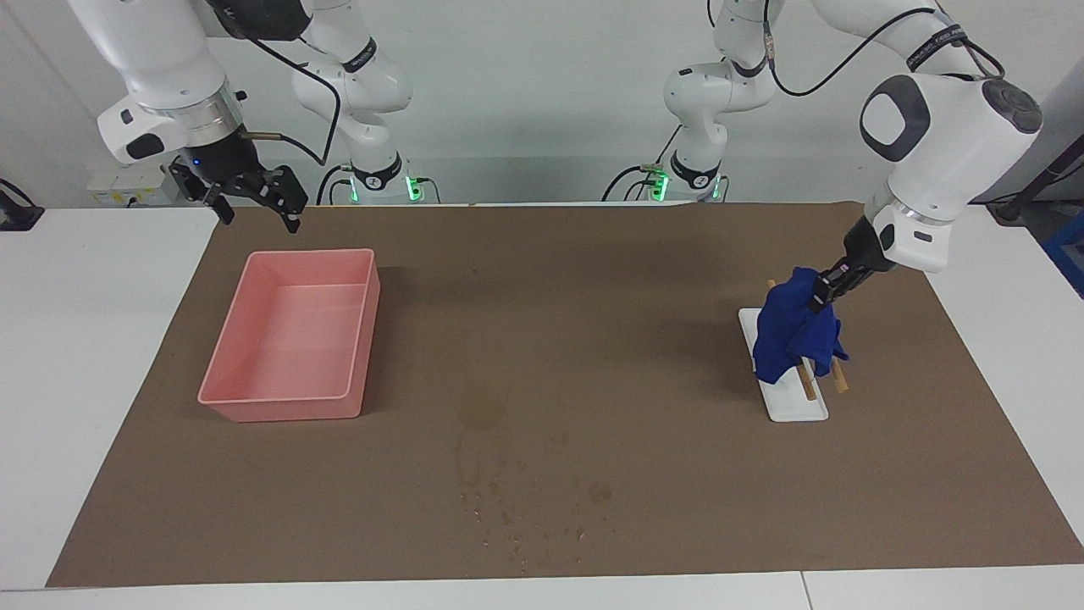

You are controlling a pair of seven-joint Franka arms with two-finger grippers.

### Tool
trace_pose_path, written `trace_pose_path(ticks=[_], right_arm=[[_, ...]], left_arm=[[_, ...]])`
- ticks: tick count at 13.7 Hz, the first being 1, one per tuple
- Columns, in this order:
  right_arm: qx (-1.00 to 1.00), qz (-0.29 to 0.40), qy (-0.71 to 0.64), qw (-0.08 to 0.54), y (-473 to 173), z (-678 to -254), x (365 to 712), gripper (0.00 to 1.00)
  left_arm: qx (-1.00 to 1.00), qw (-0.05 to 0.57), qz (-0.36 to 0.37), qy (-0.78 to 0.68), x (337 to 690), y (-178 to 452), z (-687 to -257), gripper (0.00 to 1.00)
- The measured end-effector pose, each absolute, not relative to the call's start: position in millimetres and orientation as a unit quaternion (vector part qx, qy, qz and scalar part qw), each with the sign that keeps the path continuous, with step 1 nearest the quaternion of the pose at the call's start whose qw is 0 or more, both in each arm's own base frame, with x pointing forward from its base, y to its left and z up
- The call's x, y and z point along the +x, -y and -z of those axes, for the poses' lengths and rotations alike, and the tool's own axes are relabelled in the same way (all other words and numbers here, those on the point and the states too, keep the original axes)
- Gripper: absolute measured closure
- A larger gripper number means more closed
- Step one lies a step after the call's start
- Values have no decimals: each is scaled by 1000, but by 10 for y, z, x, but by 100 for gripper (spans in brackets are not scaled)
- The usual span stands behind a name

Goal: Wipe water with towel using both arms
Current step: 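Grasp the blue cloth with the left gripper and lift it off, then carry the cloth toward the center while the right gripper approaches it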

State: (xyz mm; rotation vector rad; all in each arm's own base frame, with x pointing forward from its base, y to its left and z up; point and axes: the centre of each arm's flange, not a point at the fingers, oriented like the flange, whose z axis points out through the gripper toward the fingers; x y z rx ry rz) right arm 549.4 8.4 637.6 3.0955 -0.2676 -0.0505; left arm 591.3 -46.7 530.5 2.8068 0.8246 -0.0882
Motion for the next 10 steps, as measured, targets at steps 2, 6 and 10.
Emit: trace_pose_path(ticks=[2,6,10], right_arm=[[996,16,85,17,-94,-6378,5493,0],[996,16,88,13,-245,-6379,5487,0],[987,22,156,-41,-611,-6396,5472,0]], left_arm=[[913,136,70,-378,5838,948,-5345,89],[785,198,175,-561,5728,1659,-5452,89],[664,244,262,-656,5727,1911,-5593,89]])
